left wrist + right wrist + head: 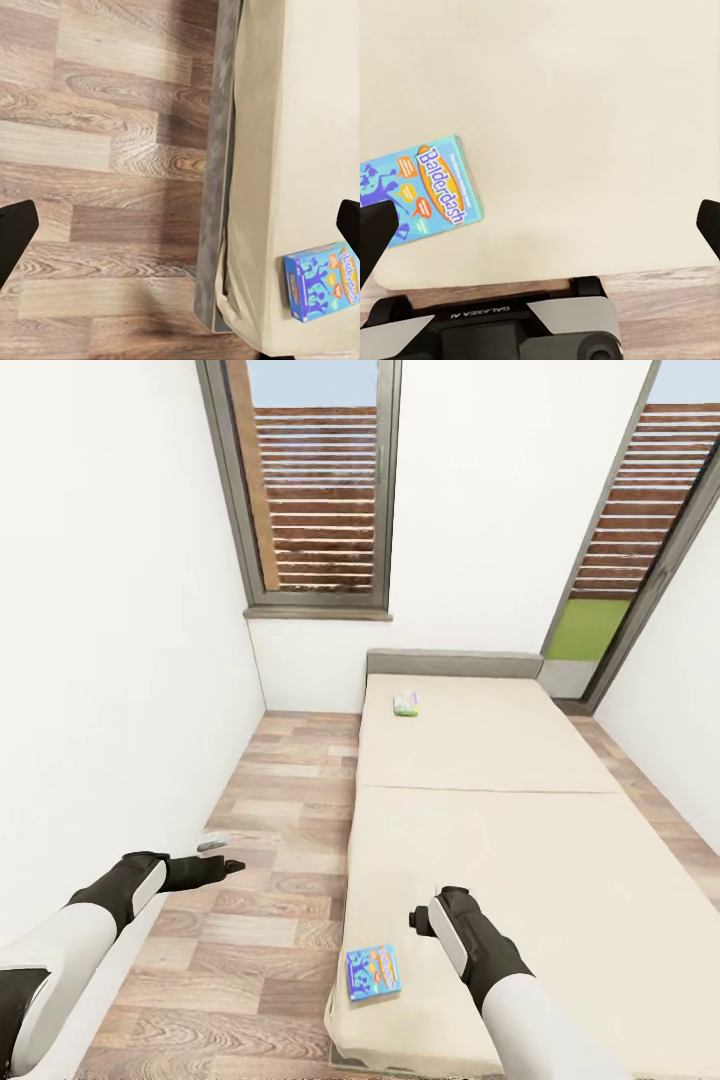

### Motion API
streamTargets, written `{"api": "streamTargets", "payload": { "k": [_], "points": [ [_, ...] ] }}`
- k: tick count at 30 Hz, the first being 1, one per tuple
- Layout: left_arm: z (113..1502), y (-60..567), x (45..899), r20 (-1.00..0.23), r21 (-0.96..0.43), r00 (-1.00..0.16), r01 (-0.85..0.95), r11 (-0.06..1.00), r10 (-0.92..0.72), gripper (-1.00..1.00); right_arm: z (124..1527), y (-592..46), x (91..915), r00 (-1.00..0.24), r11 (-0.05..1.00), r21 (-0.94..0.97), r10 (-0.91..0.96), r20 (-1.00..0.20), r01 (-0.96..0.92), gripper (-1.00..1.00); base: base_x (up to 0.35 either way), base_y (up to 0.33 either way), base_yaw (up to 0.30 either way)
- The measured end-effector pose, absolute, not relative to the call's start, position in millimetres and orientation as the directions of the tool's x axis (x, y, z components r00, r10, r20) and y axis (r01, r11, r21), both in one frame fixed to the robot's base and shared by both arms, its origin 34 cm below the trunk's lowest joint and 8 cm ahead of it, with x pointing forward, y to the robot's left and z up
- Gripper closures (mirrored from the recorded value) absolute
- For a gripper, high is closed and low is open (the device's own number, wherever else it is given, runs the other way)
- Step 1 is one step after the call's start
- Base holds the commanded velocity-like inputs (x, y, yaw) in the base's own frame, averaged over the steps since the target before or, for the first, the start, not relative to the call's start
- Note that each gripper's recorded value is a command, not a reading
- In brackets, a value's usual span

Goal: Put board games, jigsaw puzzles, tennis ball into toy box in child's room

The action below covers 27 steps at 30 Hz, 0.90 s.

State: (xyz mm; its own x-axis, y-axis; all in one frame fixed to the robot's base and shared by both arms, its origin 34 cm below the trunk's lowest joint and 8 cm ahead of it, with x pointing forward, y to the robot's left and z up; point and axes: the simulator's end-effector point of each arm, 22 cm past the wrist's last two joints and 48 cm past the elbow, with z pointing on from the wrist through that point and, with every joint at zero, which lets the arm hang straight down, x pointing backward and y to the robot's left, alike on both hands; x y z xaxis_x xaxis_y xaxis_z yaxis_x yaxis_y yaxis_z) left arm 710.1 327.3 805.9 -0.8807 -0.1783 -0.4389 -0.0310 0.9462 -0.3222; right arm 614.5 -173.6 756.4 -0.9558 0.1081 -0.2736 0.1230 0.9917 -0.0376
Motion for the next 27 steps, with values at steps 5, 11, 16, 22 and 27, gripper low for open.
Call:
{"api": "streamTargets", "payload": {
  "k": [5, 11, 16, 22, 27],
  "points": [
    [801, 327, 708, -0.432, -0.322, -0.884, -0.034, 0.946, -0.178, -1.00, 752, -174, 613, -0.957, 0.992, -0.041, 0.107, -0.268, 0.122, -1.00, 0.000, 0.000, 0.000],
    [795, 327, 706, -0.423, -0.322, -0.888, -0.037, 0.946, -0.179, -1.00, 748, -173, 611, -0.960, 0.992, -0.047, 0.098, -0.263, 0.114, -1.00, 0.000, 0.000, 0.000],
    [790, 326, 705, -0.415, -0.322, -0.892, -0.039, 0.946, -0.178, -1.00, 744, -173, 610, -0.962, 0.993, -0.052, 0.090, -0.257, 0.107, -1.00, 0.000, 0.000, 0.000],
    [784, 327, 703, -0.407, -0.321, -0.896, -0.043, 0.946, -0.179, -1.00, 739, -173, 608, -0.964, 0.993, -0.054, 0.089, -0.251, 0.106, -1.00, 0.000, 0.000, 0.000],
    [779, 327, 701, -0.399, -0.322, -0.899, -0.046, 0.946, -0.179, -1.00, 735, -173, 606, -0.966, 0.993, -0.054, 0.089, -0.244, 0.106, -1.00, 0.000, 0.000, 0.000]
  ]
}}
